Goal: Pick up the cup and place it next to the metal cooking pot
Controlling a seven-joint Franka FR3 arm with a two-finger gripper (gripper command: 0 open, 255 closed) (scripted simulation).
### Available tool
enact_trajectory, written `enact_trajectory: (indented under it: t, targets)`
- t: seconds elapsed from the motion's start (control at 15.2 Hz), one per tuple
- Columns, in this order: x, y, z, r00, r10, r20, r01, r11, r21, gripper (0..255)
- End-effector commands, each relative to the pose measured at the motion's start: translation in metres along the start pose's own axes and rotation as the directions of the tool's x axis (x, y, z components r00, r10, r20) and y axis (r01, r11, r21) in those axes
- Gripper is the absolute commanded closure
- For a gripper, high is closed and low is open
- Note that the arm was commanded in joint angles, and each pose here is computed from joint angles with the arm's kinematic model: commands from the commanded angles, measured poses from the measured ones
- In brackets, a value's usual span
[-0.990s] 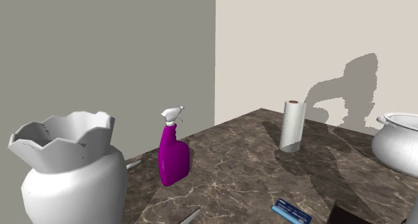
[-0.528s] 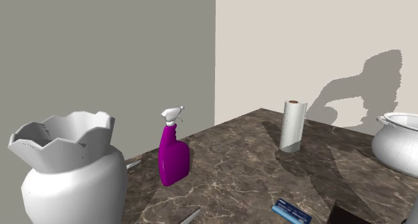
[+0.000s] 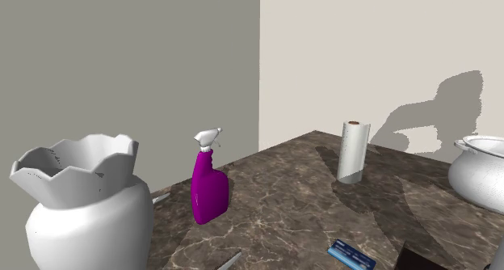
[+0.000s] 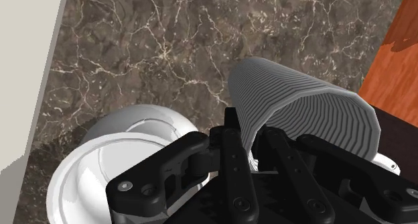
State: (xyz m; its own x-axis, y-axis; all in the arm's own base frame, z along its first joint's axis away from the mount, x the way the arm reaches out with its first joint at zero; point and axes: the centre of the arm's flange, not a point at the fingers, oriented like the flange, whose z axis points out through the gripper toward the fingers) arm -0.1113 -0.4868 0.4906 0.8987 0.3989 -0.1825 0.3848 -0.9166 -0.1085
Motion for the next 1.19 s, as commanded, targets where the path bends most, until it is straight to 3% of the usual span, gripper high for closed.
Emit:
enact_trajectory:
  t: [0.0, 1.12]
  targets:
    - [0.002, 0.0, 0.01, 1.0, 0.0, 0.0, 0.0, 1.0, 0.0, 255]
    - [0.019, 0.01, 0.097, 1.0, 0.0, 0.0, 0.0, 1.0, 0.0, 255]
